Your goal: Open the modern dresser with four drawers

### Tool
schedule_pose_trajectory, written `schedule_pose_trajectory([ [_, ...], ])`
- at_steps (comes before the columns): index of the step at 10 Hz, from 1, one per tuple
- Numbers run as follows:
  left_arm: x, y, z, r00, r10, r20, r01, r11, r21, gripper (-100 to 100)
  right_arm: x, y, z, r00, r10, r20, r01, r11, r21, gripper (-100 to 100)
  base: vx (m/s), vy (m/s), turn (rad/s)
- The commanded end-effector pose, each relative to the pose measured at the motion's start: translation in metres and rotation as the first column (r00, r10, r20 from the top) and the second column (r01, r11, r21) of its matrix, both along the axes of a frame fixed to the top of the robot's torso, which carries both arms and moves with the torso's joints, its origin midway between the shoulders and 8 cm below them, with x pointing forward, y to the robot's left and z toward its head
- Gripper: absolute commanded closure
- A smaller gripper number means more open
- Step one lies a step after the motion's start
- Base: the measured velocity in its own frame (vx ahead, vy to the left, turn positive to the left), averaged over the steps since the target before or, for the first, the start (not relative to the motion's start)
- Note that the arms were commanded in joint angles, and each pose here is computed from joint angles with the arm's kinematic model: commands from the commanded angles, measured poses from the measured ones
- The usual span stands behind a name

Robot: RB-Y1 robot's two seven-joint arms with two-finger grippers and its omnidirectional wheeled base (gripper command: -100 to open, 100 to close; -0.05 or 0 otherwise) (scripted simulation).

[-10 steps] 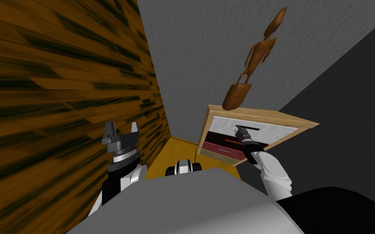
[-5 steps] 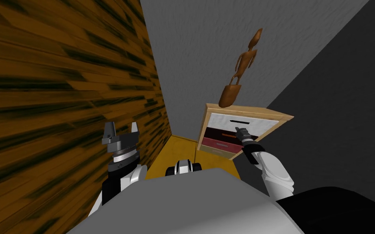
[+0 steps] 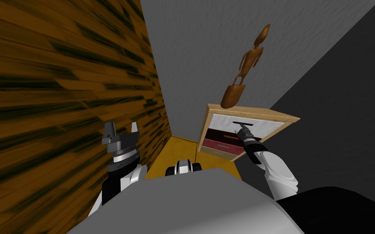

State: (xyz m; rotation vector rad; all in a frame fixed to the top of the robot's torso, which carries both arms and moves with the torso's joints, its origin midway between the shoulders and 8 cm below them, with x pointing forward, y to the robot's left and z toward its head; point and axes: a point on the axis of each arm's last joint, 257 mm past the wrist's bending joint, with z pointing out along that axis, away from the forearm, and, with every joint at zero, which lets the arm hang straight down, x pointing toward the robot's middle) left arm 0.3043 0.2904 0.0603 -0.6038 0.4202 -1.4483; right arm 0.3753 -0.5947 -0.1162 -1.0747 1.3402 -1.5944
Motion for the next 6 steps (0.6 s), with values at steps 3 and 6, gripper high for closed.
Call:
schedule_pose_trajectory([
  [3,0.000,0.000,0.000,1.0000,0.000,0.000,0.000,1.0000,0.000,0,-0.002,-0.020,0.006,1.000,-0.010,0.022,0.008,0.997,0.076,-100,0.090,0.006,-0.007],
  [6,0.000,0.000,0.000,1.0000,0.000,0.000,0.000,1.0000,0.000,0,-0.003,-0.027,0.008,0.999,-0.014,0.030,0.011,0.995,0.099,-100,0.081,0.012,-0.005],
])
